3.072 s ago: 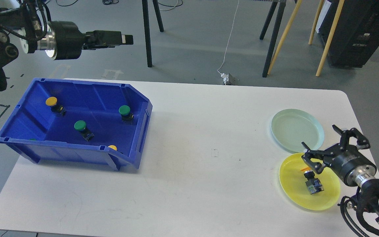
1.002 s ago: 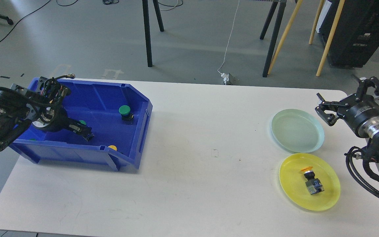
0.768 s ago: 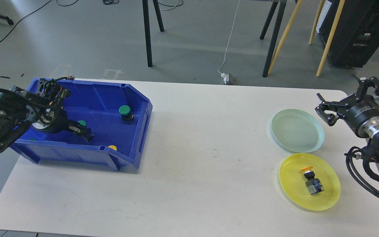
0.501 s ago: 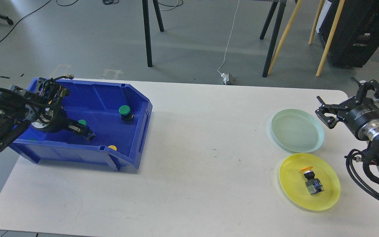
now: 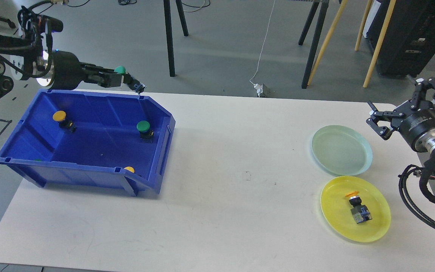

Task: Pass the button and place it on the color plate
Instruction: 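Lift the green button out of the bin with the left gripper, then extend the left gripper toward the right gripper, bringing the right gripper over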

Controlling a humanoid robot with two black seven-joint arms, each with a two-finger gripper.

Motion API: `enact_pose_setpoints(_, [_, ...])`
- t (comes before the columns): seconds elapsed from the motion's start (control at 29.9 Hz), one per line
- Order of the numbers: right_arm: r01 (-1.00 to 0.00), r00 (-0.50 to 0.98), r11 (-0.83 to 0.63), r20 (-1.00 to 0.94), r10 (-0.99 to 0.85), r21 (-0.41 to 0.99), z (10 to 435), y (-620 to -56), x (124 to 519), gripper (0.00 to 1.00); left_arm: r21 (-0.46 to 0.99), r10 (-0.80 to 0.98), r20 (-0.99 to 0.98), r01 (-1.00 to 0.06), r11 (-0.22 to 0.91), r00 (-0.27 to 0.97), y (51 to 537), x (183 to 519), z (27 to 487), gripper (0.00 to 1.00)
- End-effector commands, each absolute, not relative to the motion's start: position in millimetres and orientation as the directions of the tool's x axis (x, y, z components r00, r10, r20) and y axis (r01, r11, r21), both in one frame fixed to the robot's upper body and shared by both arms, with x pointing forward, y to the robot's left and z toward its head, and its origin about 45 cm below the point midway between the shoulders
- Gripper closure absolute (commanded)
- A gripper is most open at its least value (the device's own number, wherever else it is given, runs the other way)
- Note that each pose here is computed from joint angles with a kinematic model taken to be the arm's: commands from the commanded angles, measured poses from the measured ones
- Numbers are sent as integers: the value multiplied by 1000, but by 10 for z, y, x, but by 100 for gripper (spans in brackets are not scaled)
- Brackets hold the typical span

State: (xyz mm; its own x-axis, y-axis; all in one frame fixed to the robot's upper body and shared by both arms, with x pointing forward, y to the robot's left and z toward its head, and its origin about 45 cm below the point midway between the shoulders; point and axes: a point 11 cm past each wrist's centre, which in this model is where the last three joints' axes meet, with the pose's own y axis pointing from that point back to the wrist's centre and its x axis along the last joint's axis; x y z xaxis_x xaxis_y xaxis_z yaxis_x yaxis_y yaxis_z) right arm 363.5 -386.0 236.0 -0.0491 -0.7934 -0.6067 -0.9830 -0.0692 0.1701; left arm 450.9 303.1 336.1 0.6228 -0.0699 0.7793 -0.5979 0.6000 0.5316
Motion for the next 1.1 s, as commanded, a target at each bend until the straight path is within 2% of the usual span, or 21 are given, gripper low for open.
enact_pose_setpoints(0.0, [-983,15,-106,-514,-858,147,2392,-3797,3641,0,312,143,758,-546,778,636,2458,4493,3612,90])
enact_pose_setpoints(0.13, [-955,175,-260,-436,-883,143,2278,-3525,3548,0,150,261,653,-459,876,711,1743,4510,3514,89])
enact_pose_setpoints(0.3, [-894,343,-429,-421,-840,129,2337,-3292,3440,0,154,283,553,-430,890,784,1152,4584,3029,89])
enact_pose_setpoints(0.53, [-735,585,-671,-410,-700,98,2500,-2746,3497,1,183,216,548,-368,912,808,757,4476,2852,89])
enact_pose_setpoints(0.77, [-699,612,-709,-430,-663,99,2539,-2498,3665,1,185,205,542,-354,917,815,658,4444,2809,89])
enact_pose_setpoints(1.07, [-713,596,-698,-468,-653,65,2541,-2378,3835,1,187,206,541,-356,915,815,668,4448,2797,89])
